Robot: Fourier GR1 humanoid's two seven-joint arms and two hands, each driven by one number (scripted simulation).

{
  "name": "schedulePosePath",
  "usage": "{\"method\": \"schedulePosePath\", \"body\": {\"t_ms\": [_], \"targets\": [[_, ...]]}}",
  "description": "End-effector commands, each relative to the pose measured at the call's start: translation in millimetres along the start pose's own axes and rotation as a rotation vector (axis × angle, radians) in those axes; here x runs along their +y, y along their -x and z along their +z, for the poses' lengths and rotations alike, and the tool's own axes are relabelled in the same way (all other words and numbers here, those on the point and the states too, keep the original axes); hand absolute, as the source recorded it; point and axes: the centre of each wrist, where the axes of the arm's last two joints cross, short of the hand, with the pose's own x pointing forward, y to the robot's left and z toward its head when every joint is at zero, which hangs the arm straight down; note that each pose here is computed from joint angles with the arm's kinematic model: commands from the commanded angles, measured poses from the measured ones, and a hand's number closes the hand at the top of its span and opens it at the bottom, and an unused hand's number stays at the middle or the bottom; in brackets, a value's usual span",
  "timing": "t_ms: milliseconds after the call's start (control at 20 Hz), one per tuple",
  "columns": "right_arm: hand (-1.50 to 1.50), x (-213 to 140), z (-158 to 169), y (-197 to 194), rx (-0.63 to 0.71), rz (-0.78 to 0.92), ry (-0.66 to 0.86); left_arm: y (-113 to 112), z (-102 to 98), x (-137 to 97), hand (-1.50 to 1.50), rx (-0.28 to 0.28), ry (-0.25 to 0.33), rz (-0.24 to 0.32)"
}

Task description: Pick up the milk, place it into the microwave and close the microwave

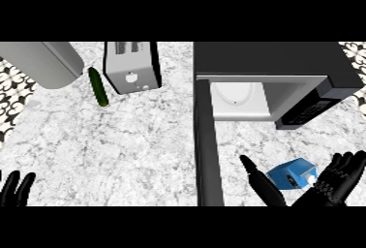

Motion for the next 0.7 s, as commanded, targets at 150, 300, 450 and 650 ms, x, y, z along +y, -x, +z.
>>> {"method": "schedulePosePath", "body": {"t_ms": [150, 300, 450, 650], "targets": [[-1.5, -5.9, 14.5, 19.4, 0.041, 0.037, 0.091, 1.3, -4.6, 4.2, -1.5, -0.011, -0.019, -0.002], [-1.5, -19.0, 9.9, 21.6, 0.043, 0.041, 0.08, 4.6, 14.3, 4.1, -1.5, 0.002, 0.005, -0.001], [-1.5, -17.4, 10.8, 35.7, 0.043, 0.048, 0.047, 9.0, 10.6, 5.0, -1.5, 0.014, -0.006, 0.005], [-1.5, -24.6, -0.7, 58.9, 0.061, 0.036, 0.025, -5.2, -5.7, -3.2, -1.5, -0.018, -0.029, -0.01]]}}
